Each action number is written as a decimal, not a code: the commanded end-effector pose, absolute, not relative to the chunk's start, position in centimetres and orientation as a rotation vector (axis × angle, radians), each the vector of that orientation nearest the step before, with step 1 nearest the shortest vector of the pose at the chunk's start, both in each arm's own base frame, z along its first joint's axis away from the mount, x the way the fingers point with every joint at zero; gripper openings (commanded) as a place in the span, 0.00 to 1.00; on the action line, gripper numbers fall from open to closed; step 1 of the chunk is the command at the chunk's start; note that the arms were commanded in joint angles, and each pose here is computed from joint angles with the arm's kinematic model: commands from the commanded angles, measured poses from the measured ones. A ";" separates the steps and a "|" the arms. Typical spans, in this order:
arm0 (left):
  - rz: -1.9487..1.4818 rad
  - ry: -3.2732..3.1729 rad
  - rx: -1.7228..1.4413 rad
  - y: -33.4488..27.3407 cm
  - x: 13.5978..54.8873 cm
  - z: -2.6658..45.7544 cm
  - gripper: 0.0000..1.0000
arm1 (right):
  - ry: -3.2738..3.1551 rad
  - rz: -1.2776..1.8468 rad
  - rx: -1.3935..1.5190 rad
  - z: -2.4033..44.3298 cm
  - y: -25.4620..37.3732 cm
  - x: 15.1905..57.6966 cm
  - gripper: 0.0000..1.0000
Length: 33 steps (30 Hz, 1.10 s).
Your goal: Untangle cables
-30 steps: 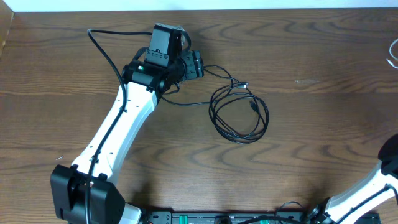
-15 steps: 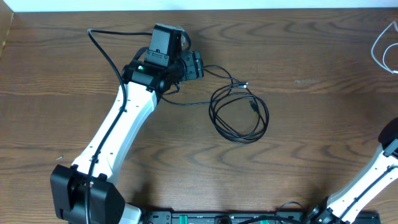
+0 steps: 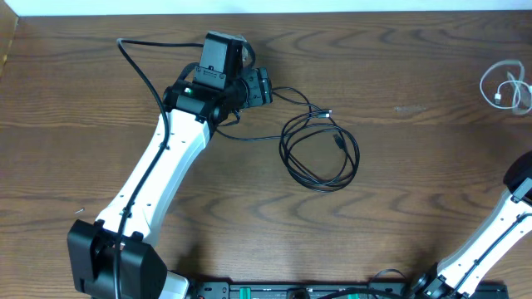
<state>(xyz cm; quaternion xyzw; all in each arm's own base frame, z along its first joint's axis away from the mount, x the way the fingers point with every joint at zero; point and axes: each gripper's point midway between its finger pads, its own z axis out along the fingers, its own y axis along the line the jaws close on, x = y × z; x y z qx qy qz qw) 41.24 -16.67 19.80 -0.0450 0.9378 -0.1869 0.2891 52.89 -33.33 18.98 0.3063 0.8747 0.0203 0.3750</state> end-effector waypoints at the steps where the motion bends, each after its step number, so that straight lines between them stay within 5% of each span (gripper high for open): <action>1: -0.473 2.508 -0.106 -16.4 41.2 19.5 0.75 | 2.234 0.056 0.739 20.0 -32.3 53.4 0.99; 19: -0.430 2.448 0.066 -16.4 41.2 21.6 0.76 | 2.180 0.127 0.534 34.0 -23.0 48.8 0.99; 26: -0.446 2.314 0.122 -16.1 39.8 27.2 0.76 | 2.275 0.218 0.485 34.0 -18.3 47.2 0.99; 33: -0.466 2.382 0.230 -18.8 37.1 26.1 0.76 | 2.412 0.292 0.326 32.2 -13.3 46.5 0.99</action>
